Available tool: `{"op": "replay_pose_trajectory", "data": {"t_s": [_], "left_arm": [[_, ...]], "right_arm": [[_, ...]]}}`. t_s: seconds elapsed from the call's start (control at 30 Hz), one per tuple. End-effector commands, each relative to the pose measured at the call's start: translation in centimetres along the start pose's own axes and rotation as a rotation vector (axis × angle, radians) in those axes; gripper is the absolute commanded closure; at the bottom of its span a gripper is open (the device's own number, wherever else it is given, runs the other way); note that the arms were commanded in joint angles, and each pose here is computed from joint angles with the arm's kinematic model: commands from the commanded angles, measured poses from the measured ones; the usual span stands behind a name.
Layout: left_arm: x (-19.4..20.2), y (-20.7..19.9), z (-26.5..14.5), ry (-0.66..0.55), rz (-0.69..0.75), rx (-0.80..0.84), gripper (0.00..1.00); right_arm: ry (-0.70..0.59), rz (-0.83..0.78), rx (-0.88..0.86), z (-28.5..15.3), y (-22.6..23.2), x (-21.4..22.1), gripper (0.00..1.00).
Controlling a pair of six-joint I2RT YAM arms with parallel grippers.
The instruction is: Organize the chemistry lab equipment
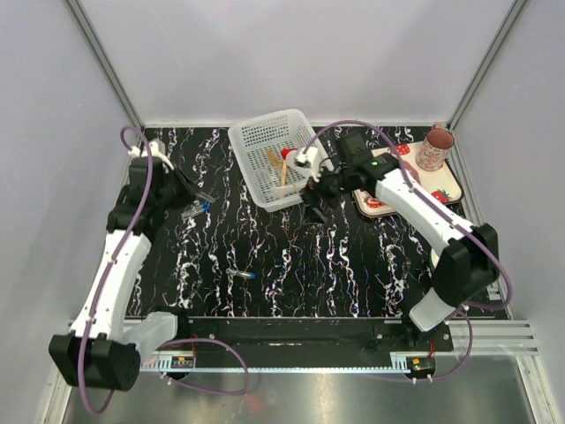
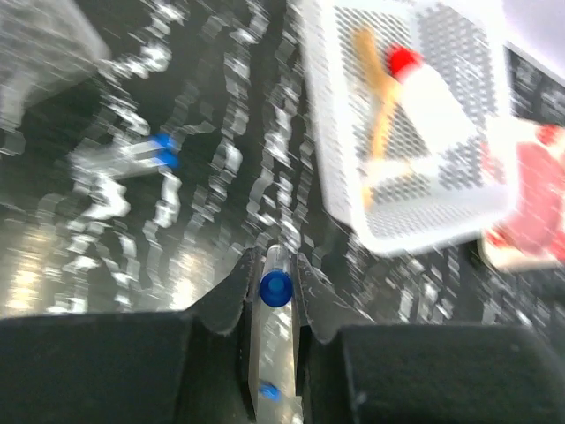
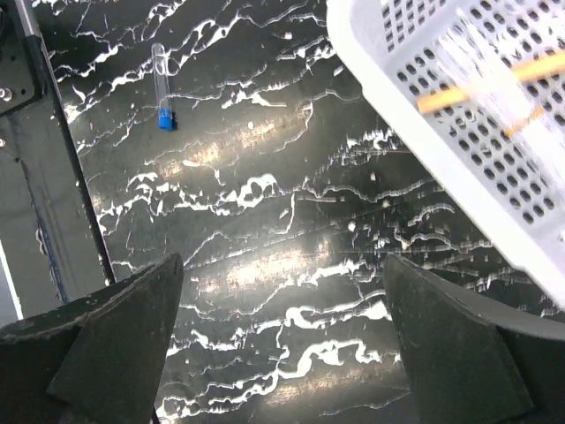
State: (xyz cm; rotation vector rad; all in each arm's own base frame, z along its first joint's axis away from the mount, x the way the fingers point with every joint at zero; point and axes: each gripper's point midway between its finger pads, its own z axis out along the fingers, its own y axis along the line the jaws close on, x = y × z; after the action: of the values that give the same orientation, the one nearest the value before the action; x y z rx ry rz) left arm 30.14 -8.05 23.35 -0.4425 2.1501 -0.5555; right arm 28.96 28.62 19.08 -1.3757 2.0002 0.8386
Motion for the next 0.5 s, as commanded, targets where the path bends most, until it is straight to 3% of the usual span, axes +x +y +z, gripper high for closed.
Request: {"op": "replay_pose_trajectory", "data": {"t_s": [0.0,0.23,0.47], "left_arm": [[-5.6,6.5,-0.1,-0.127,0.194,-0.368,0.93],[-10.0,9.2,5.1,-0.174,0.264,-0.463,0.93],[-13.1,11.9,9.7,-0.174,0.230,-0.488,0.94]], "right_arm": [[-0.058,-0.001,-0.024,-3.0,1.4,1.9,0.00],[-0.160,0.068,-0.033,-5.1,0.5,3.9,0.00],[-0.145,0.047,-0.049,-4.6,0.5,5.0,0.00]]}}
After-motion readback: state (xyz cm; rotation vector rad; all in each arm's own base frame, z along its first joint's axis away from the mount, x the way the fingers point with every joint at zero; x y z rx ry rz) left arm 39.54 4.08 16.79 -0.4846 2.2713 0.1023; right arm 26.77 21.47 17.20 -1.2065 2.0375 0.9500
